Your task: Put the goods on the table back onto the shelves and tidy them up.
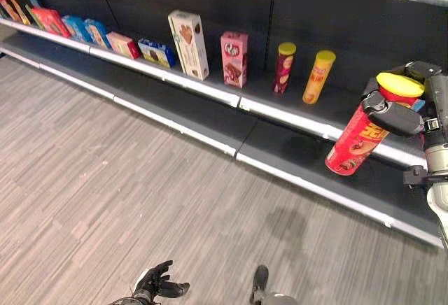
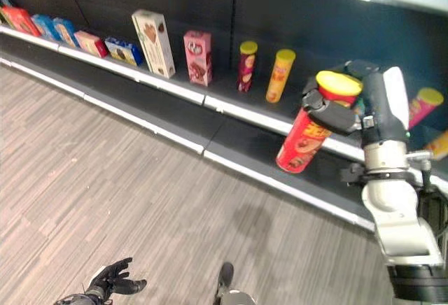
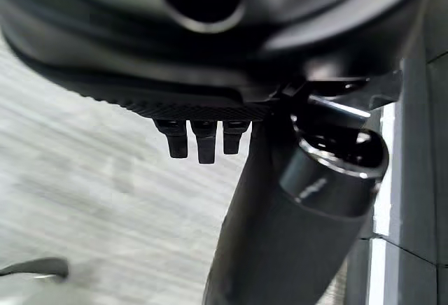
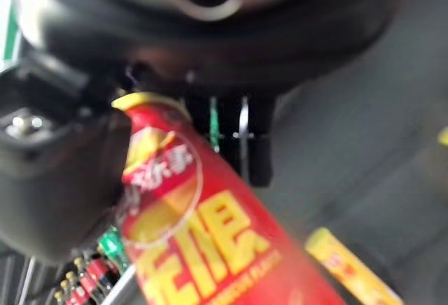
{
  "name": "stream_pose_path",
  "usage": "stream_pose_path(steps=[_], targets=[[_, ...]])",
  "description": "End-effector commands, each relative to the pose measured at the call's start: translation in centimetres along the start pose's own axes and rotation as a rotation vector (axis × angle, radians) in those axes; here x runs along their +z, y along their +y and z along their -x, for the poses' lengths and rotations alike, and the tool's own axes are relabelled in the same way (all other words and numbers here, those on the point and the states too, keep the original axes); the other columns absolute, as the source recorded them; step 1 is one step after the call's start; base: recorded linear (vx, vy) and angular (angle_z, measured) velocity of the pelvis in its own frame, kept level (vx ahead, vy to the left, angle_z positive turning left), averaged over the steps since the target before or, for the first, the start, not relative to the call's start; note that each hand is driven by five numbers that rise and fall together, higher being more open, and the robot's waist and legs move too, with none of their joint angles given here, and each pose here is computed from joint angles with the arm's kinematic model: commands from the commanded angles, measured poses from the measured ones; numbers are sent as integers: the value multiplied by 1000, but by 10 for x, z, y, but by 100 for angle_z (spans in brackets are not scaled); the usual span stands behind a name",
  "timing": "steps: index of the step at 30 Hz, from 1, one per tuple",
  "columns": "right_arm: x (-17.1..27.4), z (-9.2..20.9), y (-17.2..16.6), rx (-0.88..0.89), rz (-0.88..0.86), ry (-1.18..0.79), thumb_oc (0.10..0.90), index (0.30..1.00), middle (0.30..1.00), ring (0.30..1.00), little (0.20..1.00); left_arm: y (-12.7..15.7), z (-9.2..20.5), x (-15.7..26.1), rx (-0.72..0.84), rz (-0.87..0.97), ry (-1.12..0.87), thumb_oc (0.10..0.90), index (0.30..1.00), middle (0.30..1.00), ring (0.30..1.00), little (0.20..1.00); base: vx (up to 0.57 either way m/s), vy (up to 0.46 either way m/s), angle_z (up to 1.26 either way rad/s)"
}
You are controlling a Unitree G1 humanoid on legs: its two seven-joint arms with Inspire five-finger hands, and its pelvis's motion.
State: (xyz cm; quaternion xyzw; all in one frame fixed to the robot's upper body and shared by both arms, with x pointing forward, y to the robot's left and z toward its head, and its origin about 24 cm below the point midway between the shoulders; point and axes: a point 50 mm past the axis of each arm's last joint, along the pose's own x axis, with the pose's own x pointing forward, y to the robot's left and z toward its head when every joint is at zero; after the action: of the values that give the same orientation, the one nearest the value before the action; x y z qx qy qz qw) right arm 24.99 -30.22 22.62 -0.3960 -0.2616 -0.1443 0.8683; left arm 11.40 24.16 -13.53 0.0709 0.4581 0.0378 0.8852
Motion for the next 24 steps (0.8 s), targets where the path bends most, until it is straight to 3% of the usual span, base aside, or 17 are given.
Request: stream_pose_path(steps=[1, 13, 17, 24], targets=[[48, -24, -46, -217, 2, -255, 400, 300, 300, 300, 300, 21, 4, 1, 21, -89, -10, 800, 900, 900, 900, 900, 220, 92, -10], [51, -35, -31, -180, -5, -266, 400, 300, 300, 300, 300, 25, 9, -6, 31, -107, -7, 800, 900, 900, 900, 900, 187, 238, -79], [62, -46, -12, -129, -52, -304, 400, 300, 300, 300, 300, 41, 11, -1, 78, -107, -19, 800, 900, 900, 900, 900, 19, 230, -73], [68, -51, -2, -103, -99, -328, 400, 300, 300, 300, 300, 46, 11, 2, 106, -90, -37, 800, 900, 900, 900, 900, 72, 33, -66]])
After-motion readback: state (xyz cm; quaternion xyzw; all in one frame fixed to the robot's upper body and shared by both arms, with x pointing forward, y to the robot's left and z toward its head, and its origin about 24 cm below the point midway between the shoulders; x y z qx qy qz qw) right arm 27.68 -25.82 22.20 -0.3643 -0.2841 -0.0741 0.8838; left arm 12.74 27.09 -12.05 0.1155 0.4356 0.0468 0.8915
